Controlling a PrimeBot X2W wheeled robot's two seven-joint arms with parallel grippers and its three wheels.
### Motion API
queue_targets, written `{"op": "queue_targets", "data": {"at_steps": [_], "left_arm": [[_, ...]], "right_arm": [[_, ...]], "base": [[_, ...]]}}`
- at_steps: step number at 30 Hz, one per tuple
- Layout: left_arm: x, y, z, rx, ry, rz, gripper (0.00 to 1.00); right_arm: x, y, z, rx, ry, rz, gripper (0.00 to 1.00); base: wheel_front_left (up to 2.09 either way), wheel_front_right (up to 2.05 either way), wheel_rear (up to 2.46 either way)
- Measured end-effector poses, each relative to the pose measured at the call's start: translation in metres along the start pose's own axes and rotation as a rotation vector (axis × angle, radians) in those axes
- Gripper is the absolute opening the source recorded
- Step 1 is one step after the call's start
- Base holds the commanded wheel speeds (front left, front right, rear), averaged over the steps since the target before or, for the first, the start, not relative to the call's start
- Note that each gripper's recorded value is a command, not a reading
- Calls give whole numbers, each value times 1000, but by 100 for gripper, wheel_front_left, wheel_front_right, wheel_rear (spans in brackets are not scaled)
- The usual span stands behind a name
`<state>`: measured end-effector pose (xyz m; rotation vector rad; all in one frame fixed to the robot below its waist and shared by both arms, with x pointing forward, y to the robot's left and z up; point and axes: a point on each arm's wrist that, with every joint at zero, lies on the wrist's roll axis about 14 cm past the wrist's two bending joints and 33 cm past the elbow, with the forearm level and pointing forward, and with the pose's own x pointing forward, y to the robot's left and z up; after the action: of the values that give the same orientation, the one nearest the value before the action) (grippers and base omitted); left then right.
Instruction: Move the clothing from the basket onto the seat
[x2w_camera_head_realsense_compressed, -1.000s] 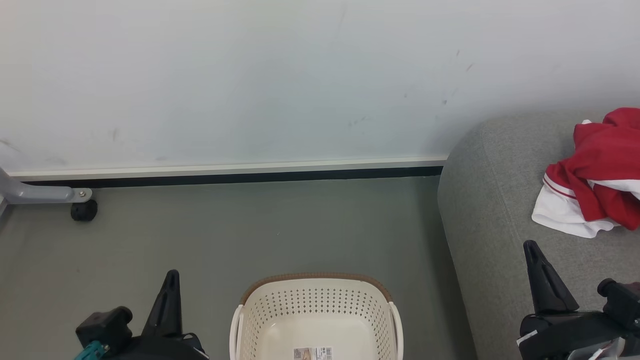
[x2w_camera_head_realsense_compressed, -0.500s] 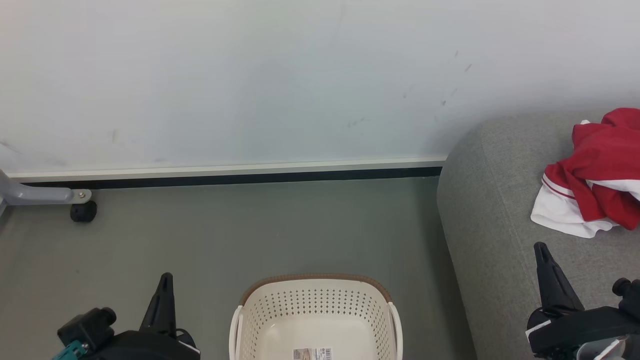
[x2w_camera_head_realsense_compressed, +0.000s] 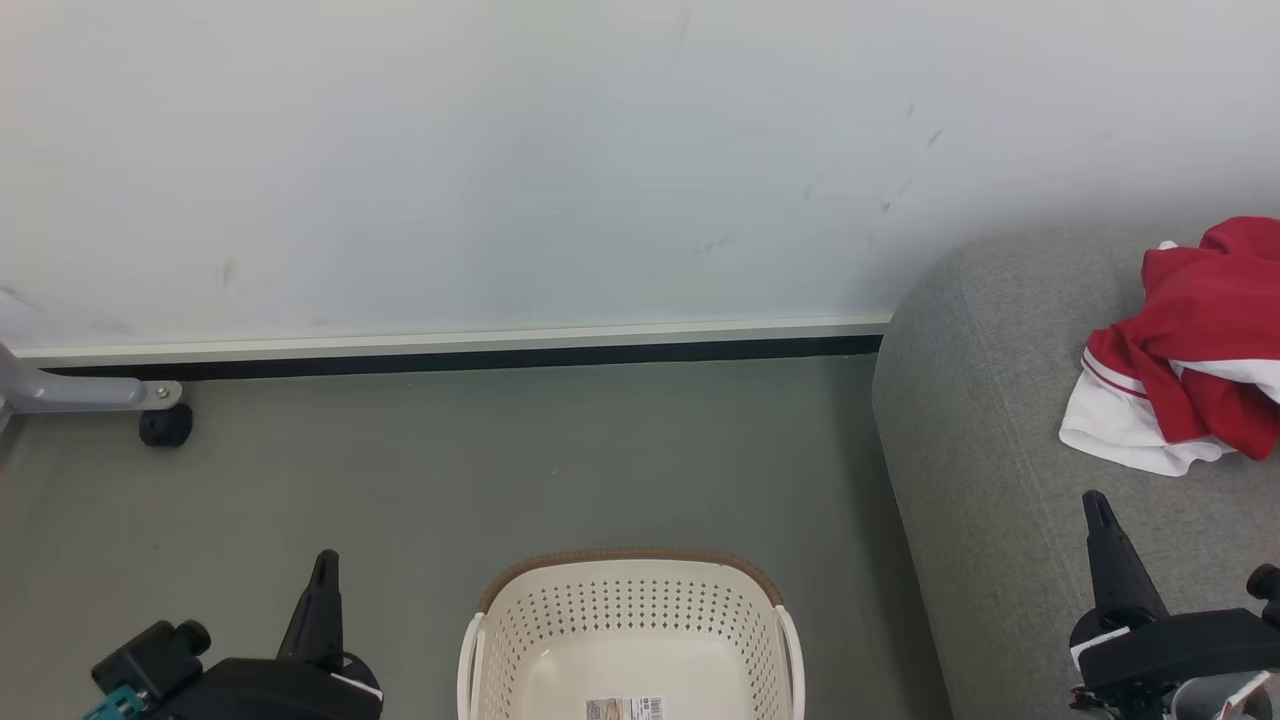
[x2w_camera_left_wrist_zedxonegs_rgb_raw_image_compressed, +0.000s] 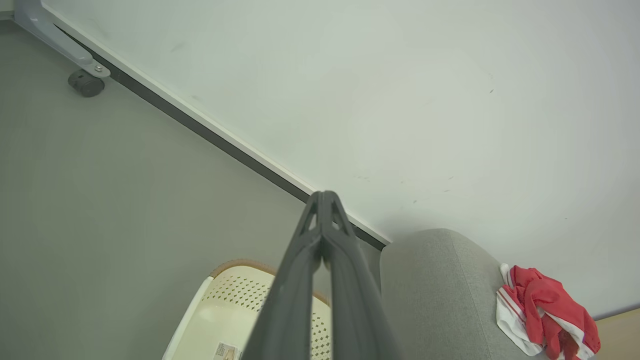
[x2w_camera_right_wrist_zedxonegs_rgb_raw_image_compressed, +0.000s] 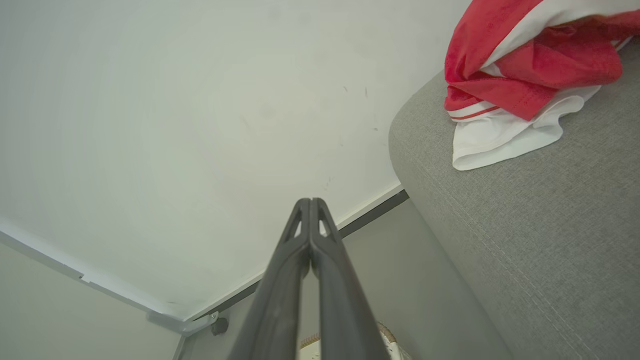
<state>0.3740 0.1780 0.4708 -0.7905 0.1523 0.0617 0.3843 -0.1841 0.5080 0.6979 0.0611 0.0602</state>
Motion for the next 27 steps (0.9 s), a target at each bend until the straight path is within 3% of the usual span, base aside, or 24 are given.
{"op": "queue_targets", "data": {"at_steps": [27], "left_arm": [[2, 3, 3, -332, 18, -6, 0]], "right_arm": [[-1, -16, -3, 365, -4, -63, 0]], "base": [[0, 0, 0]]}}
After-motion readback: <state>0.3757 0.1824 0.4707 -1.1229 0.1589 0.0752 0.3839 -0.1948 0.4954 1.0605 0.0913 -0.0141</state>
